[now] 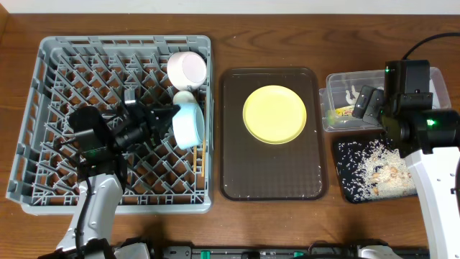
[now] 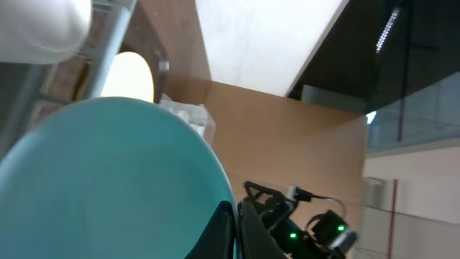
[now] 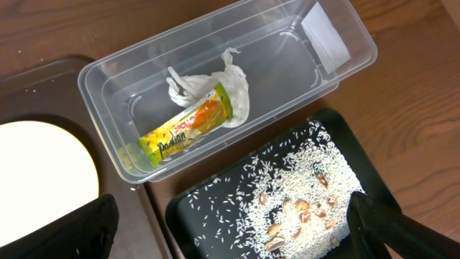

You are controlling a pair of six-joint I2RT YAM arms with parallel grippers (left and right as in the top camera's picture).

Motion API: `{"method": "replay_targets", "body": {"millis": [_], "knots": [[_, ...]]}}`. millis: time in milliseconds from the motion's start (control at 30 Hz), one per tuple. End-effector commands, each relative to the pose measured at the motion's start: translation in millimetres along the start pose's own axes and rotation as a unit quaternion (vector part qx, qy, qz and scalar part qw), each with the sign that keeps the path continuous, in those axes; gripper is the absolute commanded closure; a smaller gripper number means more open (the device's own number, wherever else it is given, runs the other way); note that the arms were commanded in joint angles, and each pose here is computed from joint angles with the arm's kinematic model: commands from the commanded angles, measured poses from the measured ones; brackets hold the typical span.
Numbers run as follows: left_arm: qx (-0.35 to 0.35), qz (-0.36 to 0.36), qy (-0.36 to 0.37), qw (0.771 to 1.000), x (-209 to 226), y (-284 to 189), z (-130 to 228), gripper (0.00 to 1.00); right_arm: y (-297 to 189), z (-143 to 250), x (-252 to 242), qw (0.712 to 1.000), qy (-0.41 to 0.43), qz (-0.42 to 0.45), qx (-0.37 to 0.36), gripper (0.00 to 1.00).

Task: Sort waste into correct bins and load items into the dishwasher rack
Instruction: 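Lower the blue bowl into the rack's right side and release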

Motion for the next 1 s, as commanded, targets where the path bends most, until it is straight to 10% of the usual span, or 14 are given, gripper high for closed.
{"method": "replay_targets", "body": {"millis": [0,500,600,733,967], "knots": [[0.015,-0.005,-0.038,0.999,6,2,2,0.94,-2,-1,-2,1.0,-0.002,0.008,-0.004,0.01],[-0.074,-0.022,-0.026,0.997,49,-2,-9,0.9,-2,-1,-2,1.0,-0.002,0.008,-0.004,0.01],[-0.08,0.002,0.021,0.997,37,-4,-11,0.83,-2,-1,-2,1.0,-0.002,0.008,-0.004,0.01],[-0.085,0.048,0.102,0.99,11,-13,-11,0.34,-2,-1,-2,1.0,-0.002,0.008,-0.004,0.01],[-0.1,0.062,0.111,0.987,2,-34,-20,0.26,-2,-1,-2,1.0,-0.002,0.008,-0.004,0.01]]}}
Point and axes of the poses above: each gripper's point midway between its finger pads, its own y axis out along the fingers, its own x axis along the line the jaws close on, z = x × y, the point moved 9 cm from there along -y, back along the fingers, and after that the axes turned 13 degrees about -y, right-handed, at the moved point
